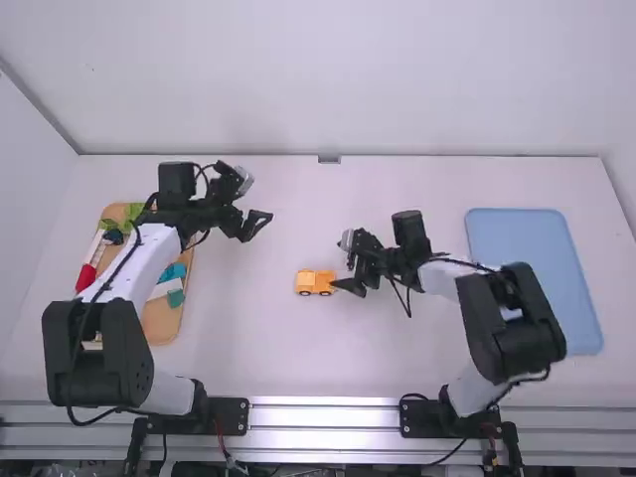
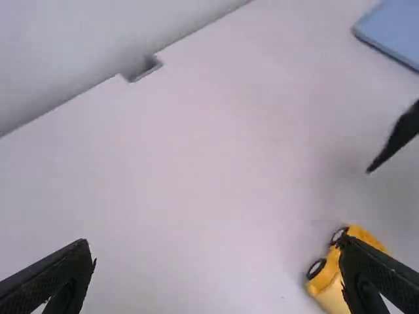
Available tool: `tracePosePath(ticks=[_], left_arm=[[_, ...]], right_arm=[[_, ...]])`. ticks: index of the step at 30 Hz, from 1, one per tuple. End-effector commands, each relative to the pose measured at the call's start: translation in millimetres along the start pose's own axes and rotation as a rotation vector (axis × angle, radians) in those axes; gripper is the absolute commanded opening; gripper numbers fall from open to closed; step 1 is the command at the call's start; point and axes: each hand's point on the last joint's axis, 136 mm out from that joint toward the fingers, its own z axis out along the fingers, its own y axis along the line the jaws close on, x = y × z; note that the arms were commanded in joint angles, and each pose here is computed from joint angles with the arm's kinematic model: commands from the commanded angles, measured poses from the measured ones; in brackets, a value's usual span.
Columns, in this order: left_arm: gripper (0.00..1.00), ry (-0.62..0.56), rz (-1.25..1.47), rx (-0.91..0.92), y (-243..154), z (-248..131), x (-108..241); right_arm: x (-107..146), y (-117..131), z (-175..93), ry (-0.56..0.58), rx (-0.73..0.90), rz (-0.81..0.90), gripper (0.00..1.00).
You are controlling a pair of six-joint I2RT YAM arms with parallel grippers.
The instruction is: Assemble lego blocks to make yellow taxi
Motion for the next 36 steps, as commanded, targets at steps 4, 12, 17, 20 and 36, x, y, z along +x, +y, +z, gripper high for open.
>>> tracePosePath(ticks=[4, 12, 17, 20, 36], left_arm=[[0.99, 0.004, -0.273, -0.265, 35.8, -31.1, -5.3], [0.99, -0.012, -0.500, -0.709, 73.7, -102.8, 5.9], [0.99, -0.034, -0.559, -0.798, 75.9, -145.7, 12.2], [0.99, -0.059, -0.645, -0.846, 78.6, -169.3, 20.8], [0.99, -0.190, -1.031, -1.292, 92.7, -273.7, 74.1]], right_arm=[[-73.8, -44.7, -30.9, -0.047, 0.108, -0.073, 0.98], [-132.2, -64.5, -1.7, -0.073, 0.036, -0.048, 0.99], [-167.7, -51.1, 23.8, -0.129, -0.074, -0.081, 0.99], [-181.5, -43.5, 34.6, -0.150, -0.112, -0.105, 0.99], [-225.8, -5.6, 84.7, -0.152, -0.268, -0.150, 0.99]])
